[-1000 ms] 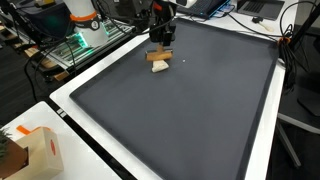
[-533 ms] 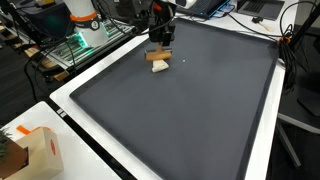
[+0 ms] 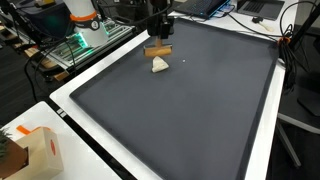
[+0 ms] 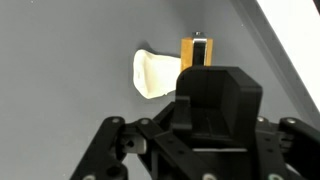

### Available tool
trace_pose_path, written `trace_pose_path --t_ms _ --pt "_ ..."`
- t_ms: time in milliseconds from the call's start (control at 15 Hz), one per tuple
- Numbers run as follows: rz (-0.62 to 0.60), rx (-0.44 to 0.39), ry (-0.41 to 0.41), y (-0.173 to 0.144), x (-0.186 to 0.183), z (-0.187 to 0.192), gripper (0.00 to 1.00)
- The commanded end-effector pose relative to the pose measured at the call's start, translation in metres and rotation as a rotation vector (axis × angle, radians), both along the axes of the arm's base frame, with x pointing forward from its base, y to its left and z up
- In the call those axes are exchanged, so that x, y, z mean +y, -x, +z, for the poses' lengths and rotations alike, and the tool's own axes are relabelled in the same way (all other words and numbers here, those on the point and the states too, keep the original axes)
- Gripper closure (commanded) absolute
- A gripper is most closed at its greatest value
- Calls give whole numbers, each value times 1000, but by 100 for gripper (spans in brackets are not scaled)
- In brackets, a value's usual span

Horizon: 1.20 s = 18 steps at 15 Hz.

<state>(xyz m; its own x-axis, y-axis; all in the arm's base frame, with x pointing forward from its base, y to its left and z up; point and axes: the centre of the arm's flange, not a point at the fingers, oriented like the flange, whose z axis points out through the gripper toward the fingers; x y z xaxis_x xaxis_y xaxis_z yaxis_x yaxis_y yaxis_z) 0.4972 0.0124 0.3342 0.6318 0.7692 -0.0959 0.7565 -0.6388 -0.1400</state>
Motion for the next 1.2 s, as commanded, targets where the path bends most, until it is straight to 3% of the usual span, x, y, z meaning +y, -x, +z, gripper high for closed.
trace_pose_path --t_ms 0,267,733,800,1133 --pt "-3 -33 0 18 -9 33 79" --pt "-49 -67 10 25 -17 65 79" --pt "-265 -56 62 40 -34 102 79" --pt "-218 -58 37 28 -30 89 54" --pt "-253 -62 43 31 -32 96 54"
